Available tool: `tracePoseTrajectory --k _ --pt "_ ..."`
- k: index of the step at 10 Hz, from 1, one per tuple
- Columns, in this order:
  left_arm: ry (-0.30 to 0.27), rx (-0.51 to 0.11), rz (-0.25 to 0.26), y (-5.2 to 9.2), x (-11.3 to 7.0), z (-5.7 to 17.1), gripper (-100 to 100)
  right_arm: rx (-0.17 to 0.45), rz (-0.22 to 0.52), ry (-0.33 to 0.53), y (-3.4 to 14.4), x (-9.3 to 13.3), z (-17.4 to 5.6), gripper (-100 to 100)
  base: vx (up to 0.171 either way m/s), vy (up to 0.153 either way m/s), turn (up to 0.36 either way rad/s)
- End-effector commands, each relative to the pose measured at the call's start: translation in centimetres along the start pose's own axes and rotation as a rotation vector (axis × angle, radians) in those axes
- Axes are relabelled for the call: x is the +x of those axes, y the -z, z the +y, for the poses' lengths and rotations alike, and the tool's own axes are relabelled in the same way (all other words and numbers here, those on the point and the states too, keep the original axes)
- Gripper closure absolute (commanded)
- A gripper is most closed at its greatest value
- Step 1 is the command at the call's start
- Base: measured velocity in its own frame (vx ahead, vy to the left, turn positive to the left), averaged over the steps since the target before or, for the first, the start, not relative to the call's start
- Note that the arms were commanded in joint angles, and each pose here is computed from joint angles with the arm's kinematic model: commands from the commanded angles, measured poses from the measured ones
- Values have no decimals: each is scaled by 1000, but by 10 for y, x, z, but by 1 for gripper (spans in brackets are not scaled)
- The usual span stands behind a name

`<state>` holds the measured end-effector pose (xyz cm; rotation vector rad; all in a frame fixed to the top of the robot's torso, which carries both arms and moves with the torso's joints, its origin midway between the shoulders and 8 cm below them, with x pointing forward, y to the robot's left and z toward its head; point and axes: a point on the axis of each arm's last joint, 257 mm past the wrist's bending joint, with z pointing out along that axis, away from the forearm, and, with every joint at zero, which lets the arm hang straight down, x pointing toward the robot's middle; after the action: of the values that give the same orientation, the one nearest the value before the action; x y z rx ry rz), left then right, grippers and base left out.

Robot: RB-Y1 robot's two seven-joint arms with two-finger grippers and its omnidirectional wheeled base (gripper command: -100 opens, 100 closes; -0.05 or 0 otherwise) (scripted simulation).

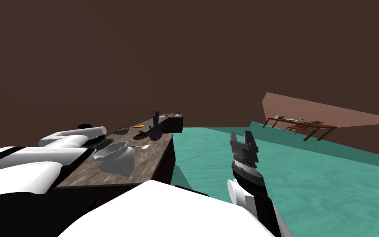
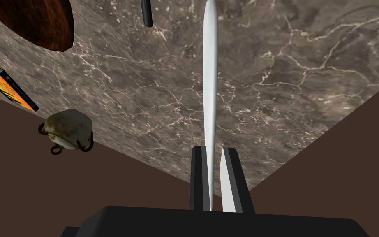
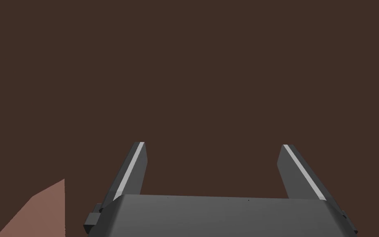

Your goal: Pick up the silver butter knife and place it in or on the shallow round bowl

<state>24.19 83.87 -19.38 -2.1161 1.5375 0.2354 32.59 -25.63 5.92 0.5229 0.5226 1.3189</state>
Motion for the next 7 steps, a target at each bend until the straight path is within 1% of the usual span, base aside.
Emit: tracePoseTrajectory --k 1,2,3,4,5,6,7 --pt "-31 -17 -19 -1 -12 13 100 0 0 0 0 0 0 0 138 -16 76" --pt "-31 -17 -19 -1 -12 13 100 0 0 0 0 0 0 0 188 -36 96" --pt "-31 -17 -19 -1 -12 13 100 0 0 0 0 0 0 0 94 -22 1" --pt "-60 -32 -35 -3 -22 26 100 0 0 0 0 0 0 0 188 -18 34" --pt "-60 -32 -35 -2 -22 26 100 0 0 0 0 0 0 0 191 -25 67" --pt "-81 -49 -48 -4 -31 39 100 0 0 0 0 0 0 0 244 -33 66" --pt "-87 -49 -48 -4 -31 39 100 0 0 0 0 0 0 0 214 -6 56"
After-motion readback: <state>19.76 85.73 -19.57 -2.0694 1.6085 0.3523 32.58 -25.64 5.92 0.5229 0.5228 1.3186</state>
